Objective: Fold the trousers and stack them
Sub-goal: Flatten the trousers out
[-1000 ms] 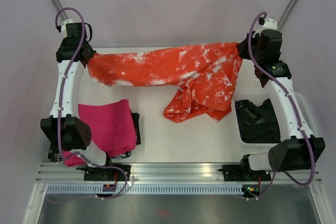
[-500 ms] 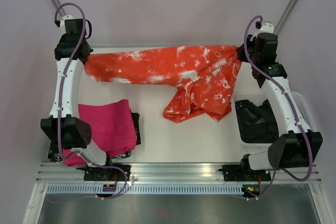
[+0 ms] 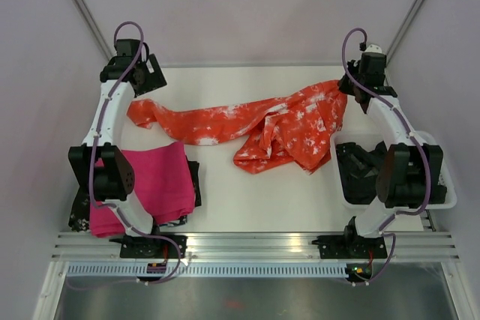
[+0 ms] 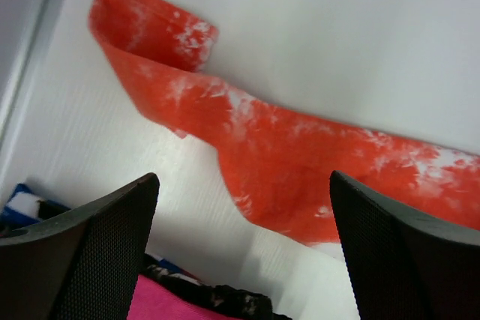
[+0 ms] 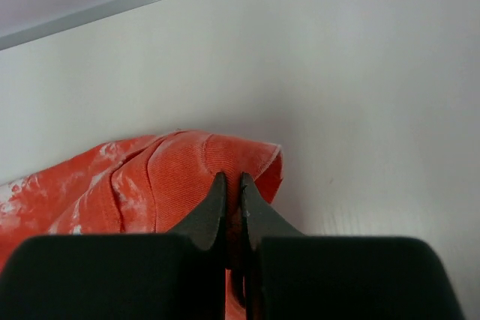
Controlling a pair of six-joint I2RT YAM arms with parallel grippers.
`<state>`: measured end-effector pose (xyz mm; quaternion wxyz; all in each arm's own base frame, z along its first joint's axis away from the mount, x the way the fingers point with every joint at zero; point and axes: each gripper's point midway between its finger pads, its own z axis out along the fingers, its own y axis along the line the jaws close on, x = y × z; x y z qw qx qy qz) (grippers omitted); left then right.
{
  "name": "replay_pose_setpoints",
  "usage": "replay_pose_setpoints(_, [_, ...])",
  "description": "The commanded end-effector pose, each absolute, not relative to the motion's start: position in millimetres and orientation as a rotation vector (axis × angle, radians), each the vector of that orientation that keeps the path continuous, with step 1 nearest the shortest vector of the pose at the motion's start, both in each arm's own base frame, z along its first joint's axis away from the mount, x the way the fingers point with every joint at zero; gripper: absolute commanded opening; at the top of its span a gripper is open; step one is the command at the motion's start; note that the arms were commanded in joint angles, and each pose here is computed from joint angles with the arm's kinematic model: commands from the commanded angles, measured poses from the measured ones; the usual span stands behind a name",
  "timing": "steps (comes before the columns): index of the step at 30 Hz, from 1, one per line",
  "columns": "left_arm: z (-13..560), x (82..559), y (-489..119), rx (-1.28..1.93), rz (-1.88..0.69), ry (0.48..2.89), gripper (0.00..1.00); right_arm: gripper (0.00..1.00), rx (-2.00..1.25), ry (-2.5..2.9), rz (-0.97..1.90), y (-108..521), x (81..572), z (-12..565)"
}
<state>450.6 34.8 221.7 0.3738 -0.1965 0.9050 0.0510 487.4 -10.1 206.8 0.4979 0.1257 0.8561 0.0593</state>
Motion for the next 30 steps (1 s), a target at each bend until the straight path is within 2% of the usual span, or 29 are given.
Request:
replay_pose_setpoints(1, [205,469,26,-0.561,-0.097,2.305,1.0,0.0,0.237,1.952,0.201,-2,516,236])
replay_pose_setpoints(4, [178,468,45,-0.678,-0.185,2.299,1.0,0.0,0.29,1.957,0.142,-16,523,230])
replay_pose_setpoints(9, [141,451,89,-0.862,-0.118,2.321,0.99,0.0,0.465,1.958,0.015,-74,525,222])
replay_pose_setpoints(15, [123,444,104,-0.977,-0.225,2.272,0.98,0.0,0.541,1.943,0.038,-113,523,216])
replay_pose_setpoints(24, [72,474,90,-1.087,-0.424,2.268,0.92,0.0,0.439,1.963,0.186,-86,525,202])
replay_pose_setpoints(28, [54,486,88,-1.106,-0.437,2.262,0.91,0.0,0.415,1.953,0.214,-81,526,203])
replay_pose_setpoints(30, [45,492,87,-1.115,-0.435,2.264,0.86,0.0,0.416,1.958,0.225,-80,528,200])
